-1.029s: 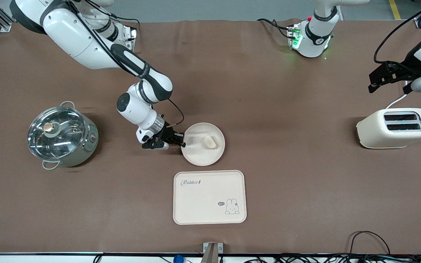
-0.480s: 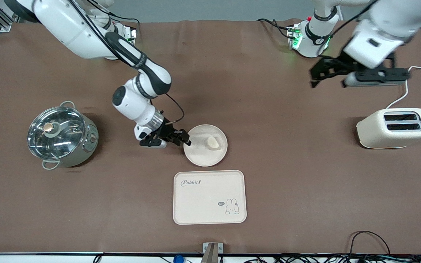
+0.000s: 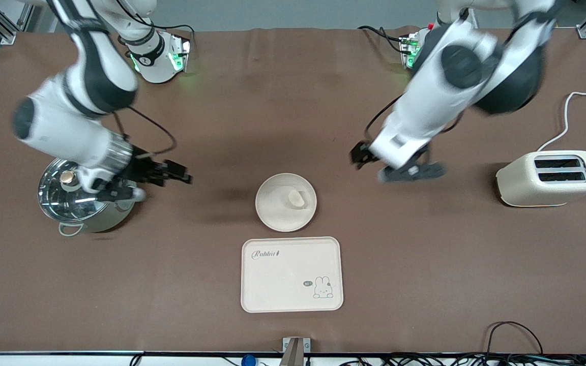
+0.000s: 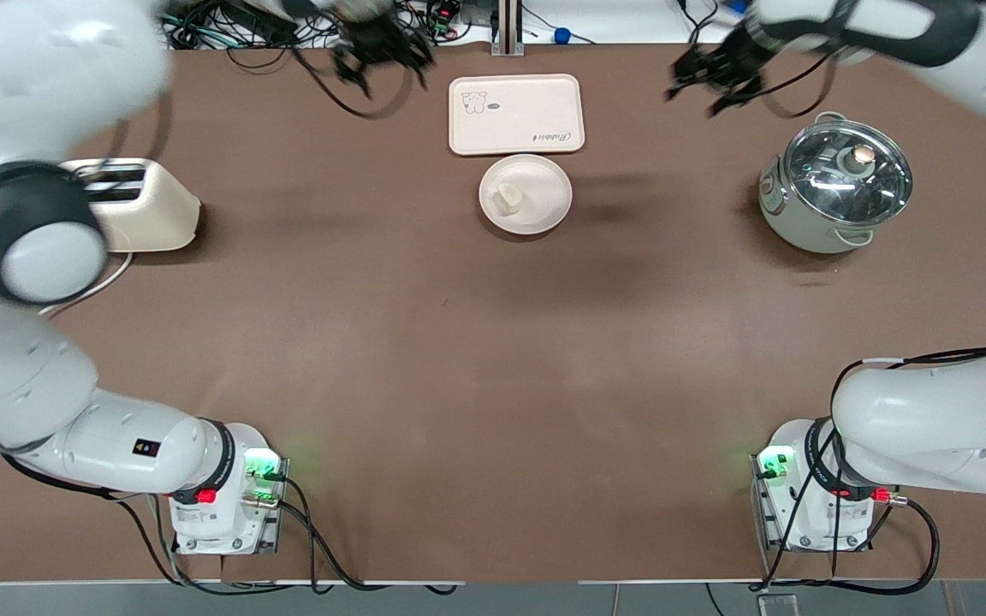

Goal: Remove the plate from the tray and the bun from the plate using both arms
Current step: 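Carry the plate off the tray and set it down with the right gripper, then grasp the bun with the left gripper while the right gripper withdraws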

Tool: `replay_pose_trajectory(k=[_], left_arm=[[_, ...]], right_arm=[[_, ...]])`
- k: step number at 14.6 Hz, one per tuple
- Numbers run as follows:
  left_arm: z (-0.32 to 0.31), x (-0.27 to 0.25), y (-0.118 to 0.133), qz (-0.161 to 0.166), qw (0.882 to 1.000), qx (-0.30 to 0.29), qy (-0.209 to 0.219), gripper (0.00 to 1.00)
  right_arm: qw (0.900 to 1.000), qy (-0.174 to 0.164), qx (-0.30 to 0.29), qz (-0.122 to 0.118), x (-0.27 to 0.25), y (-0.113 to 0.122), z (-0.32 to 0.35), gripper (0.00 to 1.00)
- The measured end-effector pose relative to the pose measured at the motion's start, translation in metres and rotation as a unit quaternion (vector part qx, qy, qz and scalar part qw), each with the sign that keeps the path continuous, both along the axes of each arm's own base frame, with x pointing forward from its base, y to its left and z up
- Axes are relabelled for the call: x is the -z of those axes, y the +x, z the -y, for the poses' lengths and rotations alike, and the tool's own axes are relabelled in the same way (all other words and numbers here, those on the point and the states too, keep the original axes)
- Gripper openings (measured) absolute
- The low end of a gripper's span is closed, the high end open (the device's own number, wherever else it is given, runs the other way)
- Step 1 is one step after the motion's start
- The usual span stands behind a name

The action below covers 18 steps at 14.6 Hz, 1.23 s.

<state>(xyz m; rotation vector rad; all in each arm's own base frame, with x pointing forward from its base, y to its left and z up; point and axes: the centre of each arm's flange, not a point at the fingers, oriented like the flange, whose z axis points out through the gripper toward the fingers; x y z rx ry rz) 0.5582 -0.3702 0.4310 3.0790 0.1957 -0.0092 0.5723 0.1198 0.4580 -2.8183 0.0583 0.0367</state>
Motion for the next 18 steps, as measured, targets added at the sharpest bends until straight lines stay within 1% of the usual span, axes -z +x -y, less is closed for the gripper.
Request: replay_pose_trajectory(k=[1,2,3,4,5,7,8,10,12,14,15,16,17,18], left_arm=[[0.034,0.043,-0.003,0.005,1.0,-0.01,0.019,1.0],[0.065,0.081,-0.008,0.012,0.999,-0.018,0.025,1.0],[0.088,0.11,-0.013,0.019,0.999,-0.026,0.019,1.0],[0.104,0.131,-0.014,0.026,0.999,-0.035,0.002,1.0],[0.114,0.148,-0.013,0.032,0.998,-0.044,-0.017,1.0],[0.124,0.173,-0.01,0.044,0.996,-0.059,-0.05,1.0],[0.127,0.184,-0.009,0.05,0.995,-0.064,-0.058,1.0],[0.135,0.207,-0.014,0.06,0.994,-0.069,-0.056,1.0],[0.15,0.224,-0.026,0.061,0.994,-0.077,-0.049,1.0],[0.157,0.23,-0.032,0.059,0.994,-0.08,-0.048,1.0],[0.157,0.23,-0.032,0.059,0.994,-0.081,-0.048,0.98],[0.156,0.23,-0.031,0.059,0.994,-0.083,-0.048,0.98],[0.155,0.23,-0.029,0.06,0.993,-0.084,-0.048,0.9],[0.155,0.23,-0.028,0.059,0.993,-0.088,-0.048,0.81]], right_arm=[[1.0,-0.028,-0.006,-0.006,-0.03,-0.002,0.021,1.0],[0.998,-0.054,-0.012,-0.011,-0.062,-0.004,0.037,1.0],[0.997,-0.079,-0.016,-0.012,-0.095,-0.006,0.05,1.0],[0.995,-0.097,-0.015,-0.008,-0.126,-0.009,0.061,1.0],[0.994,-0.107,-0.01,-0.003,-0.15,-0.011,0.072,1.0],[0.993,-0.117,0.006,-0.002,-0.182,-0.017,0.094,1.0],[0.993,-0.12,0.019,-0.002,-0.193,-0.021,0.108,1.0],[0.991,-0.129,0.031,-0.001,-0.216,-0.037,0.136,1.0],[0.991,-0.131,0.035,0.0,-0.234,-0.057,0.158,1.0],[0.991,-0.128,0.023,0.008,-0.24,-0.063,0.175,1.0],[0.991,-0.131,0.02,0.009,-0.24,-0.063,0.178,1.0],[0.99,-0.137,0.015,0.01,-0.239,-0.061,0.176,1.0],[0.99,-0.143,0.008,0.011,-0.237,-0.059,0.17,1.0],[0.989,-0.147,0.001,0.011,-0.236,-0.057,0.163,1.0]])
